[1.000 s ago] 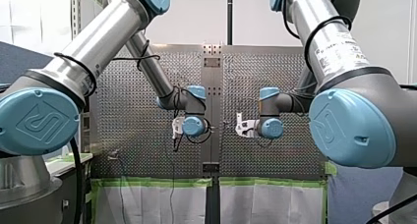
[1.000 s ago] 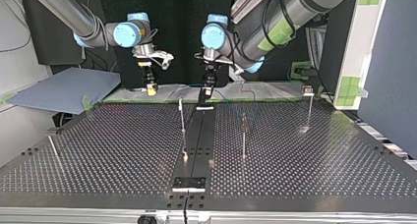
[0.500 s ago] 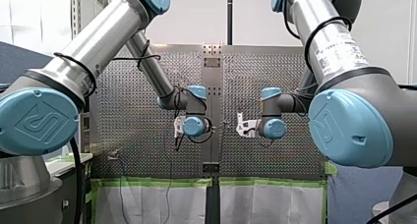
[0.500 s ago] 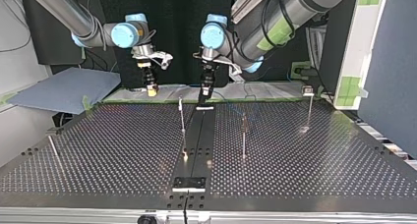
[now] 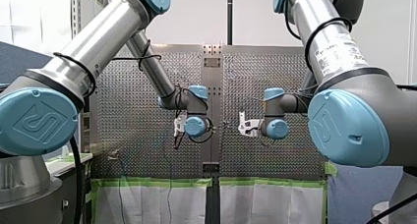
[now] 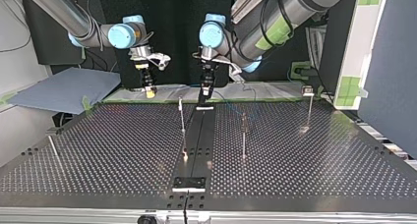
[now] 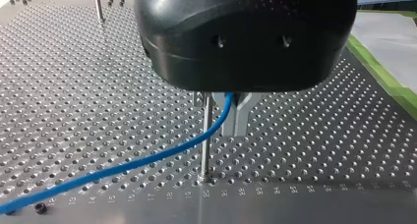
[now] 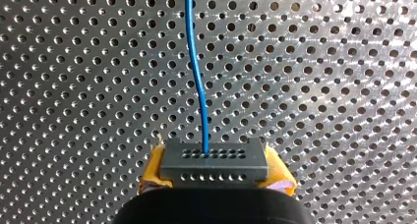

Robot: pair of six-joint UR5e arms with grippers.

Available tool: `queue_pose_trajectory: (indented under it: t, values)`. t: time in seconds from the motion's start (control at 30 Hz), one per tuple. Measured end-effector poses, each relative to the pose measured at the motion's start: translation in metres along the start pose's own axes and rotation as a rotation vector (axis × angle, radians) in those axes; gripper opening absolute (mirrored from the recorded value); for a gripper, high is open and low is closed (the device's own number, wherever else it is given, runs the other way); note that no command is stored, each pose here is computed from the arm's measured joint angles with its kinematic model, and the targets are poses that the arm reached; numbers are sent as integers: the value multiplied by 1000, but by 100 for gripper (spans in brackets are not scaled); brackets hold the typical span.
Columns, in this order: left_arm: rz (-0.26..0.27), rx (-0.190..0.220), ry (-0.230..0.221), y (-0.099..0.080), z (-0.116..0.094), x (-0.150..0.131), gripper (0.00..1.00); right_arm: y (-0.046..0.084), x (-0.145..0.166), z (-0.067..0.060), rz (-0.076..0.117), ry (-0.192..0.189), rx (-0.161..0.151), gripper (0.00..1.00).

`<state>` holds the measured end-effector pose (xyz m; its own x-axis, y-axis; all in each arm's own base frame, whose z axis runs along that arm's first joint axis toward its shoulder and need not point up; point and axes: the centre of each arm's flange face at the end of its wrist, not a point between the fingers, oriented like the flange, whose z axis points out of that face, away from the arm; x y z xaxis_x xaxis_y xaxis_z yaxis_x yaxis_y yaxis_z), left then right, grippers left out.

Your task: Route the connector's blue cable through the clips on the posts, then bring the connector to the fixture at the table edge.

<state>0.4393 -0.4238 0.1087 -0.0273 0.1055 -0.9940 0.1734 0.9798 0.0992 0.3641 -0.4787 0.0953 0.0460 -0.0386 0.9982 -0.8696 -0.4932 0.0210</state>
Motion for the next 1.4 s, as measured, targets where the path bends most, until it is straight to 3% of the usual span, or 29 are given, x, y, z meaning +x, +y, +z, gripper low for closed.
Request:
queue_pose_trajectory:
  t: [0.4,0.87,1.03,1.4]
  values:
    - [0,7,-1,-7,6,4,3,9,-17,3,2,-10,-12,0]
    - [-23,21,-2,-18,20,6,5,34,-7,18,8,25,-30,0]
    - [-28,23,5,-23,26,15,5,41,-7,20,11,28,-39,0]
    - [-50,15,-9,-22,41,6,5,56,-6,22,19,33,-58,0]
